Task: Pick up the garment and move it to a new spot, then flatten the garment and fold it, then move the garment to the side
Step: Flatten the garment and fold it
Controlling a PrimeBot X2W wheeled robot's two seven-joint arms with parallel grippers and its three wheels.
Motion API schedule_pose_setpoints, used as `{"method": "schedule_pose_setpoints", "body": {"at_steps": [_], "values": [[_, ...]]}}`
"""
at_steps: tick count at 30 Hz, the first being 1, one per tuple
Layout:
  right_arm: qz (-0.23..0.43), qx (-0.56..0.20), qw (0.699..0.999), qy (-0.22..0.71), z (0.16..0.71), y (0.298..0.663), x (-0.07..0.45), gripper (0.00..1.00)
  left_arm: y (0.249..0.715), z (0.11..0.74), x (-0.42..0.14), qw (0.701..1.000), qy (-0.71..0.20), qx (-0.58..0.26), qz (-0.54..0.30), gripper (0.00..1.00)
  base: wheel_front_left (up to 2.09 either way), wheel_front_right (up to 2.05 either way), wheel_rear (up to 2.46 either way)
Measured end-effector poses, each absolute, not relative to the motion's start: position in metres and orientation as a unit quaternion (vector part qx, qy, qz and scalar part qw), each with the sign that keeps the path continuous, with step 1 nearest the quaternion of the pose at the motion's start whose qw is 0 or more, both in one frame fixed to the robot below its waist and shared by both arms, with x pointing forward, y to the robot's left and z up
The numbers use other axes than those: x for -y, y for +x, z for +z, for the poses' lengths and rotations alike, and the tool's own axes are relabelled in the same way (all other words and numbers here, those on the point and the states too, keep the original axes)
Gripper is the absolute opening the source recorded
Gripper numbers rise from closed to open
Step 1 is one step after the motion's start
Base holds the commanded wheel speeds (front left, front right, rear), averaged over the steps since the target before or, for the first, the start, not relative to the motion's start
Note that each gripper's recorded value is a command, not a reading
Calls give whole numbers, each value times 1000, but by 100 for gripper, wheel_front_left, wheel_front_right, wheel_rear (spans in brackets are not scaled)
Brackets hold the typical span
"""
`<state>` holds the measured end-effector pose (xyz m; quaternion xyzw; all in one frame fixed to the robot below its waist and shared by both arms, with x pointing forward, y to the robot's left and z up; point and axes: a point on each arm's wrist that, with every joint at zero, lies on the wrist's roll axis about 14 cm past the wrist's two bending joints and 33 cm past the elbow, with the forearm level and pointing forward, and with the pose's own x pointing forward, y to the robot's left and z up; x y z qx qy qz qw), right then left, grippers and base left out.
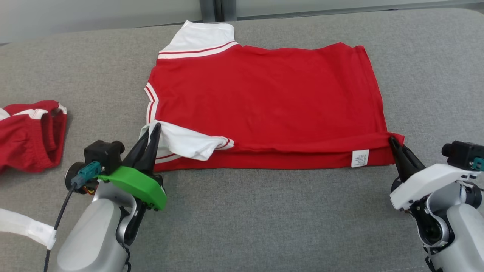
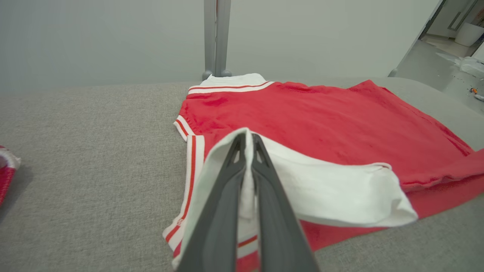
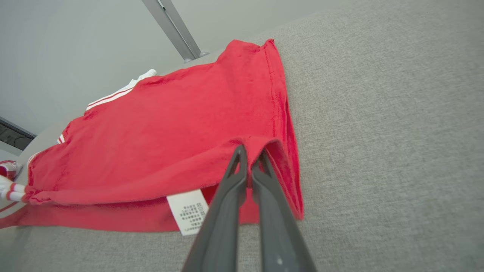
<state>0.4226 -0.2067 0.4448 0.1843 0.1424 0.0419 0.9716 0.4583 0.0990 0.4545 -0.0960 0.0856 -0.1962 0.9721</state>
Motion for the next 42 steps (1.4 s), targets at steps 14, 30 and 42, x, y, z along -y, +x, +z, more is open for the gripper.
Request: {"method": "schedule_pose_setpoints", "body": {"at_steps": [14,30,42], "values": [[27,-124,978,164,434,453,212,100,485,433,-88,970,-82,-106,-200,100,0,0,0],[34,-154,981,110,412,422,219,100,429,396,-122,974,-87,-147,-151,100,0,0,0],[47,-221,971,84,380,428,206,38,438,368,-120,967,-78,-195,-142,29,0,0,0]]}}
